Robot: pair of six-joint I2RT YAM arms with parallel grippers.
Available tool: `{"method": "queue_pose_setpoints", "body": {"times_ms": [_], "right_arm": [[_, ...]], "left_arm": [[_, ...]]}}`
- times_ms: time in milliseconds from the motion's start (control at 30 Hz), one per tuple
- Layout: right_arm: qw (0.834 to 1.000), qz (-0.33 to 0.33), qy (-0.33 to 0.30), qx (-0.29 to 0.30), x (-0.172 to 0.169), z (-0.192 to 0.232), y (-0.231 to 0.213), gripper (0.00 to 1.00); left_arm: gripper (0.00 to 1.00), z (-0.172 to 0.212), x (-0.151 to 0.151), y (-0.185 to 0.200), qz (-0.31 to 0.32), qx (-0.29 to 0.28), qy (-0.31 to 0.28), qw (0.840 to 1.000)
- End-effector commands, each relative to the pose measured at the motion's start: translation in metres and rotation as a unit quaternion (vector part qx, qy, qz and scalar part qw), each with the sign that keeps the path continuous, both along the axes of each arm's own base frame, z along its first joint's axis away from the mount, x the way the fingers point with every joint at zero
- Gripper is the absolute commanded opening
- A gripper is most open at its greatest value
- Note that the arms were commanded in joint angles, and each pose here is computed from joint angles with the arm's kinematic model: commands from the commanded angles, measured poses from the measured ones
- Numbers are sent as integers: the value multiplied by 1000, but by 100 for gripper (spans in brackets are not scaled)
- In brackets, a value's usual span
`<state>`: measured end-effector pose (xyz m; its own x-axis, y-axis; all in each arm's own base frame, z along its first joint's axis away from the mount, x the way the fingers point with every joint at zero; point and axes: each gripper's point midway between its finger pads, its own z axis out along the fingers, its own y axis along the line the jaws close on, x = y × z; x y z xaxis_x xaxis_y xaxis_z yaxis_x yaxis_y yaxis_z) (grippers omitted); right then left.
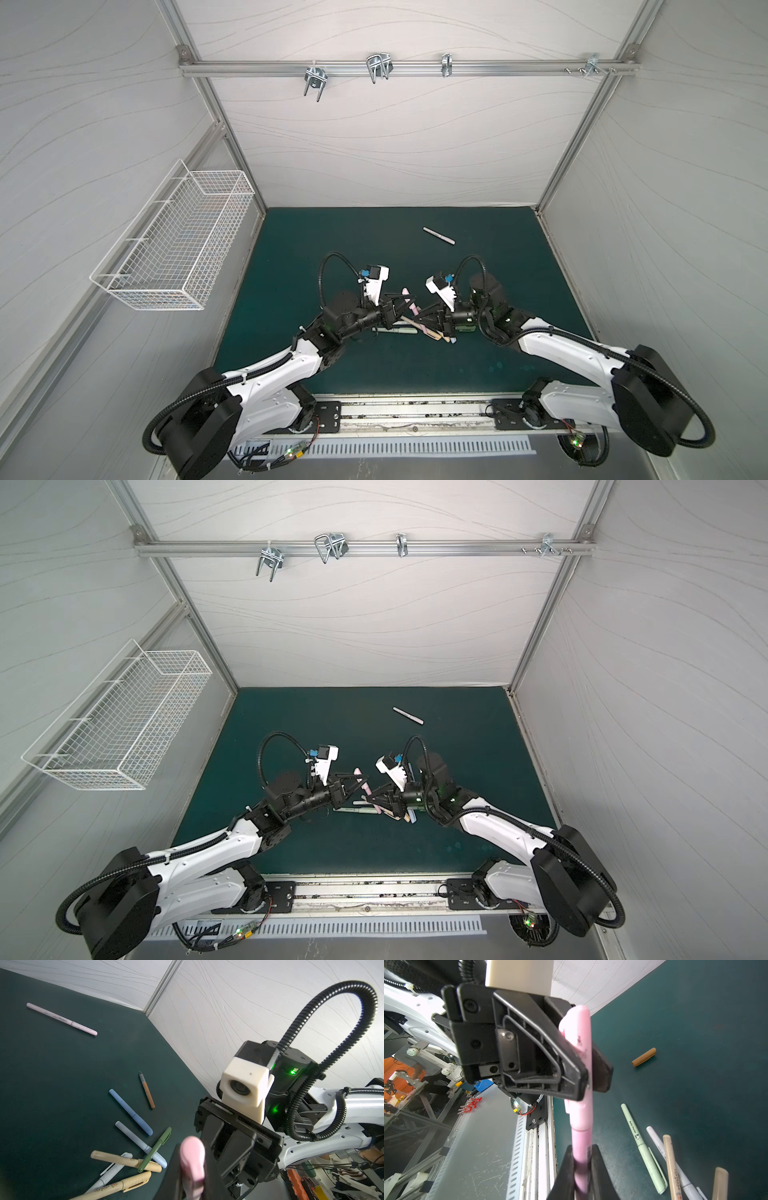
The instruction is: Open the pen caps
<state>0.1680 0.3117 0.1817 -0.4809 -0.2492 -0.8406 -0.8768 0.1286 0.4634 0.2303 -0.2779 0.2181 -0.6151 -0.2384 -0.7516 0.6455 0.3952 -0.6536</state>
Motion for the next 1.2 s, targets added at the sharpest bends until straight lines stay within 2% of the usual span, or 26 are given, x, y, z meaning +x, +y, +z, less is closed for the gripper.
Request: {"method": "queue_pose_setpoints", "body": {"times_ms": [0,133,333,433,500,600,800,1000,1167], "right_arm": [[1000,7,-8,9,-1,4,2,0],[1000,7,-7,8,-1,4,2,0],[1000,10,-8,8,-2,5,3,0],[1000,12,-9,7,-3,4,4,0],[1000,13,-7,4,-3,3,4,0],[1000,11,-7,2,-2,2,4,0],[999,-13,-22,-21,3,-3,5,0],[995,-43,-66,-57,3,-10,9,0],[992,-68,-80,-70,10,-12,7,0]], "left_arm": [[21,14,-1,-3,-8,-15,-24,1000],[25,14,-1,-3,-8,-12,-26,1000],[19,13,0,-4,-8,-8,-24,1000],[18,11,-1,-6,-14,-7,-19,1000],[14,11,0,-7,-17,-6,-18,1000],[0,10,0,-8,-18,-6,-18,1000],[0,11,0,-7,-15,-3,-19,1000],[0,3,12,5,35,12,-13,999],[0,2,17,15,72,3,-18,997]]}}
